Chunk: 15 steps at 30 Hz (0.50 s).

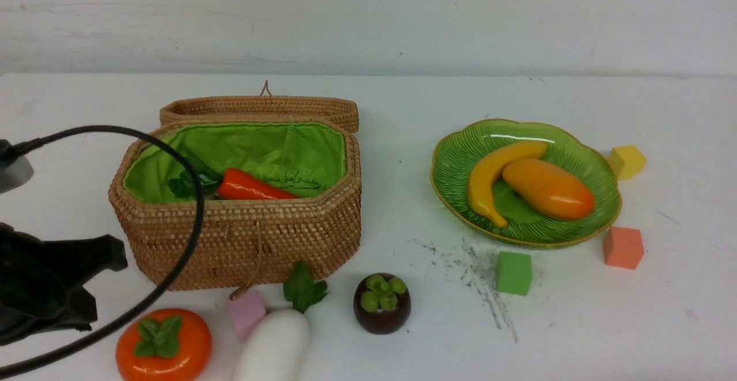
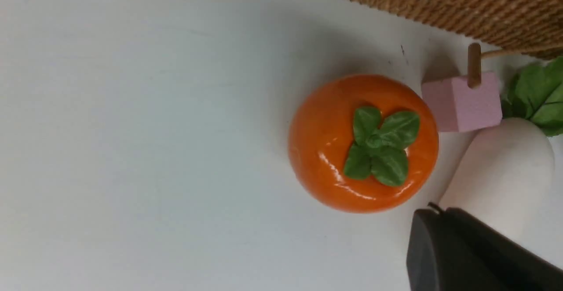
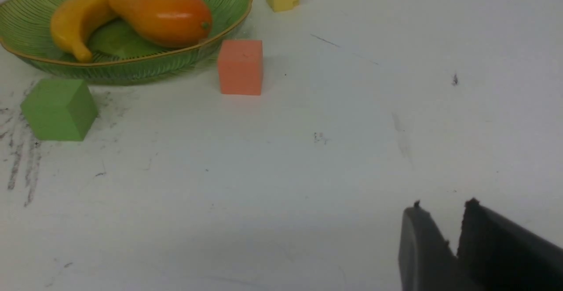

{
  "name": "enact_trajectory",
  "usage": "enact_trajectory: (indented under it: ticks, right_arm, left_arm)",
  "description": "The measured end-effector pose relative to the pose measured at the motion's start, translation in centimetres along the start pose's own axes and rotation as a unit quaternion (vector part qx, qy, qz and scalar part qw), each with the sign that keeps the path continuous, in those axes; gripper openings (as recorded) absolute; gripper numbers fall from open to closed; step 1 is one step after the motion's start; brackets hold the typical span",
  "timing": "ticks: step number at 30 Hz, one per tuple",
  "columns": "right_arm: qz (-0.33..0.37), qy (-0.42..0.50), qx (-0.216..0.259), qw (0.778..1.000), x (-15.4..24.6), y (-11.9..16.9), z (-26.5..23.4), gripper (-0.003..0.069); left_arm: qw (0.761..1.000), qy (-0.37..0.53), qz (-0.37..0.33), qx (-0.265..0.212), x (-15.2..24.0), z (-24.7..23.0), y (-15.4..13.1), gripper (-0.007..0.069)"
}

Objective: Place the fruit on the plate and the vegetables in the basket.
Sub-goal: Grab a tomato with your left arm and place it on the plate on the right.

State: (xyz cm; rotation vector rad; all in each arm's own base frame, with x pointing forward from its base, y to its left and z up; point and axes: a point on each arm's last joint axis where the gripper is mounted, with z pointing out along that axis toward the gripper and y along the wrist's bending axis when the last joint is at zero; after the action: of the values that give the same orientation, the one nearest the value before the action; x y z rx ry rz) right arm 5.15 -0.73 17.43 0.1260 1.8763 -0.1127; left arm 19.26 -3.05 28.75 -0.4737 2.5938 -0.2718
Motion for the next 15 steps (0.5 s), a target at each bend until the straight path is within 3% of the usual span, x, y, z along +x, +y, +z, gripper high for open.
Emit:
enact_trajectory:
  ticks: [4, 7, 15]
  right_arm:
    - [0.0, 0.0, 0.0, 1.0, 0.0, 0.0, 0.0, 0.0169]
    - [0.0, 0.0, 0.0, 1.0, 0.0, 0.0, 0.0, 0.0173]
    - [0.0, 0.0, 0.0, 1.0, 0.0, 0.0, 0.0, 0.0183]
  left_arm:
    - [0.999, 0.017, -0.03, -0.02, -0.2, 1.0, 0.1, 0.0045]
    - [0.997, 0.053, -0.036, -0.043, -0.5, 3.3, 0.1, 0.016]
    - [0.988, 0.132, 0.011, -0.083, -0.7, 10.0, 0.2, 0.061]
